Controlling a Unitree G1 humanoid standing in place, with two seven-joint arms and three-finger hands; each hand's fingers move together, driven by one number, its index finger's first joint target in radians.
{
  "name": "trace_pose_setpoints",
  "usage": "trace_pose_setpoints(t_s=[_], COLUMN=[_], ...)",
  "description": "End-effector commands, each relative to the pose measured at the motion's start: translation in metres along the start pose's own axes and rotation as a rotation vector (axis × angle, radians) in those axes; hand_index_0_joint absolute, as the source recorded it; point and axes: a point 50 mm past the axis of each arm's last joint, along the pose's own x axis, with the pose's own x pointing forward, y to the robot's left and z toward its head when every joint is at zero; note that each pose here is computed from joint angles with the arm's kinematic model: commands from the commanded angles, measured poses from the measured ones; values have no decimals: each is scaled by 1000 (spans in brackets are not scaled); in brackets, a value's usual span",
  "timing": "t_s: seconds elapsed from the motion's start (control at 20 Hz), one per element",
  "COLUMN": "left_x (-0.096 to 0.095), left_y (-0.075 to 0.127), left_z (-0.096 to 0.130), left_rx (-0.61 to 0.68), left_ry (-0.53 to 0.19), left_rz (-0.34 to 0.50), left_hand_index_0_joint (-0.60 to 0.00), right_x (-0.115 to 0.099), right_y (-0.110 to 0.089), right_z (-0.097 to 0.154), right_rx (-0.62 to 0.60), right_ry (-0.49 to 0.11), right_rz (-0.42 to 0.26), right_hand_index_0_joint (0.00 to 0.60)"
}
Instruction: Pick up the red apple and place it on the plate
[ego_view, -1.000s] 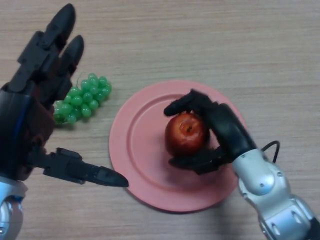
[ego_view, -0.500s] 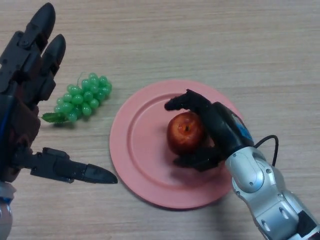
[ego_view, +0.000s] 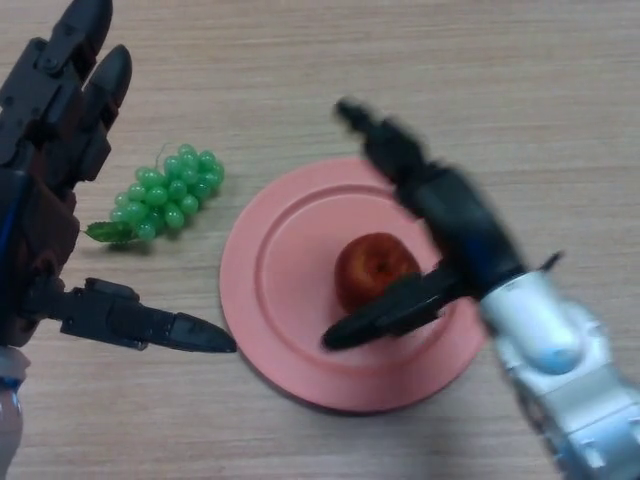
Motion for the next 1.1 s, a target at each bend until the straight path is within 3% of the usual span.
trace_pose_setpoints(t_s=[0.05, 0.25, 0.45, 0.55, 0.75, 1.1], left_x=[0, 1, 3, 2, 3, 4], left_y=[4, 7, 5, 6, 6, 3], left_z=[23, 21, 17, 17, 18, 19], left_rx=[85, 73, 73, 60, 18, 57], left_ry=[-162, -160, -146, -146, -137, -148], left_rz=[24, 29, 15, 10, 0, 20], left_hand_index_0_joint=[0, 0, 0, 0, 0, 0], right_x=[-13, -44, -74, -85, -93, -97], right_y=[-38, -59, -61, -63, -63, -60], right_z=[33, 40, 57, 58, 60, 57], right_rx=[35, 113, 183, 189, 151, 92], right_ry=[-208, -267, -402, -421, -397, -364], right_rz=[-122, -188, -243, -260, -242, -191], right_hand_index_0_joint=[0, 0, 0, 0, 0, 0])
